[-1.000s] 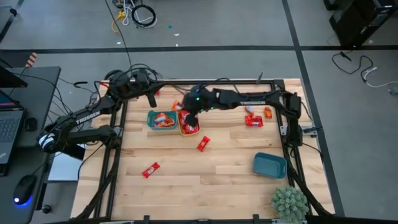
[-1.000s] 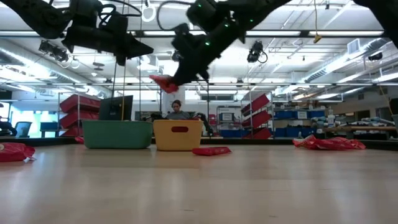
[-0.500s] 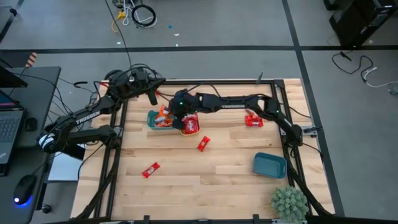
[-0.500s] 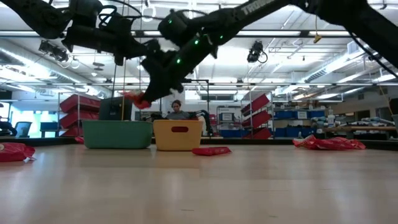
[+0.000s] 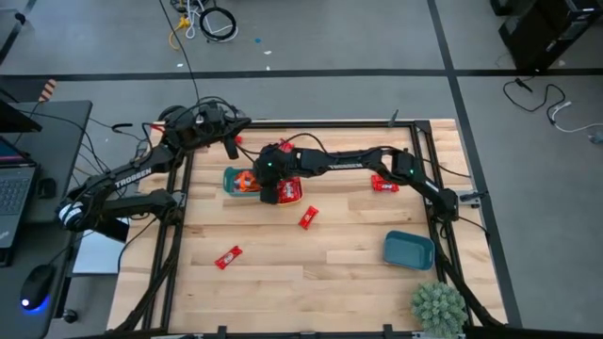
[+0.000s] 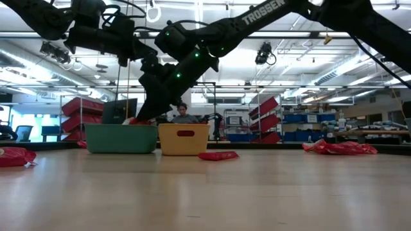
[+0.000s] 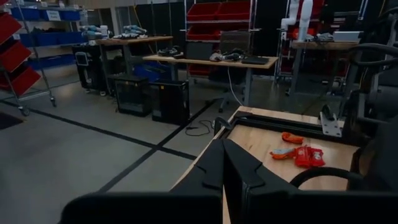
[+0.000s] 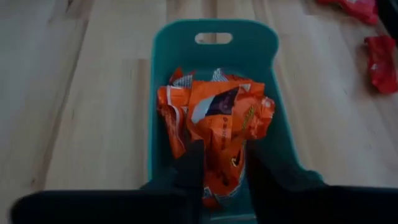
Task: Sort candy
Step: Put the orange candy into the green bin
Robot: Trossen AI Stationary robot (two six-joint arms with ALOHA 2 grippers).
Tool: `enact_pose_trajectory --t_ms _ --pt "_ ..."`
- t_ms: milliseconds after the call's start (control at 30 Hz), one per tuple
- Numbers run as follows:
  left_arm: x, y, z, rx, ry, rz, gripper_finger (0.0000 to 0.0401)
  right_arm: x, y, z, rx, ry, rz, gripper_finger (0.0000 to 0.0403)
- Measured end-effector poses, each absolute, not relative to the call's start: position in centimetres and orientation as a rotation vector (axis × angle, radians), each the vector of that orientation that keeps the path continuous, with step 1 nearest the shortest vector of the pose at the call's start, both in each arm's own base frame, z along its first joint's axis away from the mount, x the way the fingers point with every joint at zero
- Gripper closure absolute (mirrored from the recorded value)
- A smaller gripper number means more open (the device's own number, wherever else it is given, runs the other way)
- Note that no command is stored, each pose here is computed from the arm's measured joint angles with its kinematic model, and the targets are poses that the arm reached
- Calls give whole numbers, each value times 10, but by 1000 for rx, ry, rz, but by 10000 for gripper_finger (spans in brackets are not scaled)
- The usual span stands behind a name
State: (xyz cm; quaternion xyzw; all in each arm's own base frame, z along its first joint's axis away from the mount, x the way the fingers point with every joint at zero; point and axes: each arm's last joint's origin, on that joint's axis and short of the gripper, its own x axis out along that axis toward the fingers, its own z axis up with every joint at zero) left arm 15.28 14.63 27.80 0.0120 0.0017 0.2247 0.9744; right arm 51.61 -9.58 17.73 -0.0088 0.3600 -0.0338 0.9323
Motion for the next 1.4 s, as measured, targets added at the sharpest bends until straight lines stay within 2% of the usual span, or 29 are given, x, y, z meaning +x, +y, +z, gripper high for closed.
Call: enact_pose_trajectory --t_ms 200,333,400,467,533,667,700,900,1133,1267,1400 --pt "153 146 278 23 3 453 401 517 -90 178 -49 739 -48 224" --pt "153 146 278 24 3 453 401 510 -88 194 -79 750 -34 200" --pt "153 146 278 23 3 453 401 503 -87 211 -78 764 -32 207" --pt "153 146 278 23 4 453 401 493 -85 229 -93 782 -23 230" --pt "153 146 278 23 4 453 401 482 -83 245 -120 811 -6 269" --pt "153 146 277 17 13 450 401 455 -81 263 -161 888 0 374" --pt "152 146 276 14 22 443 401 446 -82 265 -163 916 -6 388" --pt "146 137 282 42 27 412 401 378 -83 265 -170 1104 -267 400" --pt "143 134 284 47 22 412 401 292 -80 239 44 1128 -431 400" --pt "145 136 281 36 39 411 401 255 -92 218 181 1078 -594 384" --pt "146 137 279 24 48 411 401 228 -109 198 265 1068 -767 347"
